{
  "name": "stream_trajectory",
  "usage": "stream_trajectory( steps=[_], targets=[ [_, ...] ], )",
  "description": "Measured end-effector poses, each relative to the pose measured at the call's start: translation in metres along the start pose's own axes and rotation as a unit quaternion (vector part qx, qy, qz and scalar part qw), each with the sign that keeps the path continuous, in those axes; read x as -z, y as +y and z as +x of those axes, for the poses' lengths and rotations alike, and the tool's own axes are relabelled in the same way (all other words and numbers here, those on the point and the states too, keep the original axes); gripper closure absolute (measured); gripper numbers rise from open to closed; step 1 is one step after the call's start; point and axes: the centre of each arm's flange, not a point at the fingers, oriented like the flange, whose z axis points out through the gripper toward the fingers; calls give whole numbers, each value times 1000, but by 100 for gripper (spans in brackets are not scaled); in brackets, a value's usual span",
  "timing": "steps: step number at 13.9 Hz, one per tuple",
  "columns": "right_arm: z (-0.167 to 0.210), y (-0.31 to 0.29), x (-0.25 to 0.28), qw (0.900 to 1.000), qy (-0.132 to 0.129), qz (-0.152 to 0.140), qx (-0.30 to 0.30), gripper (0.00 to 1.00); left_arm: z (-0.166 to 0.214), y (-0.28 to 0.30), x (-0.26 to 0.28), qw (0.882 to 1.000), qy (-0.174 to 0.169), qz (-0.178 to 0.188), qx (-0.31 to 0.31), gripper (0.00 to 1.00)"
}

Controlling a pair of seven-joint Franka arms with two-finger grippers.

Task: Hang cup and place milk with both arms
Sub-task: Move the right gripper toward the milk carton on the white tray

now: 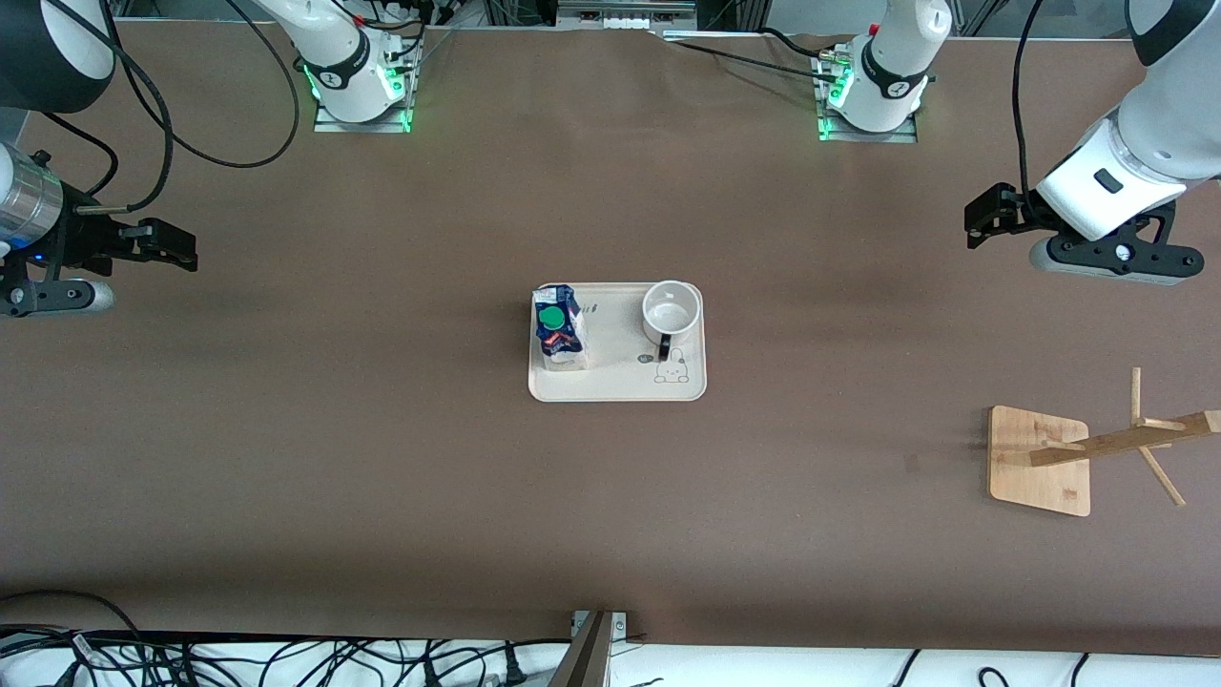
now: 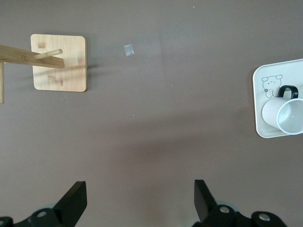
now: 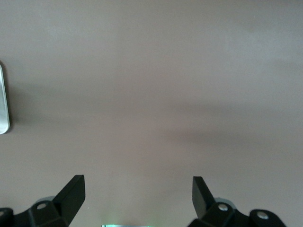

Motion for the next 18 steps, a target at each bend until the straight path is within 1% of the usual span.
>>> stream_trajectory(
  steps=[2, 4, 8, 10, 12, 14, 16, 18],
  targets=[
    [-1, 0, -1, 1000, -7, 7, -1, 0, 0, 0, -1, 1000, -1, 0, 0, 0],
    [0, -4, -3, 1000, -6, 27, 1, 0, 1, 0, -1, 1000, -1, 0, 0, 0],
    [10, -13, -15, 999, -8, 37, 6, 0, 1, -1, -2, 1000, -2, 0, 1, 0],
    [16, -21, -19, 999, -5, 47, 5, 0, 2, -1, -2, 1000, -2, 0, 1, 0],
    [21, -30, -22, 998, 0, 55, -14, 0, 2, -1, -2, 1000, -2, 0, 1, 0],
    [28, -49, -25, 998, 9, 58, -29, 0, 2, -1, -2, 1000, -2, 0, 1, 0],
    [32, -79, -27, 998, 10, 56, -42, 0, 2, -1, -2, 1000, -2, 0, 1, 0],
    [34, -111, -31, 998, 14, 53, -32, 0, 2, -1, -2, 1000, -2, 0, 1, 0]
  ],
)
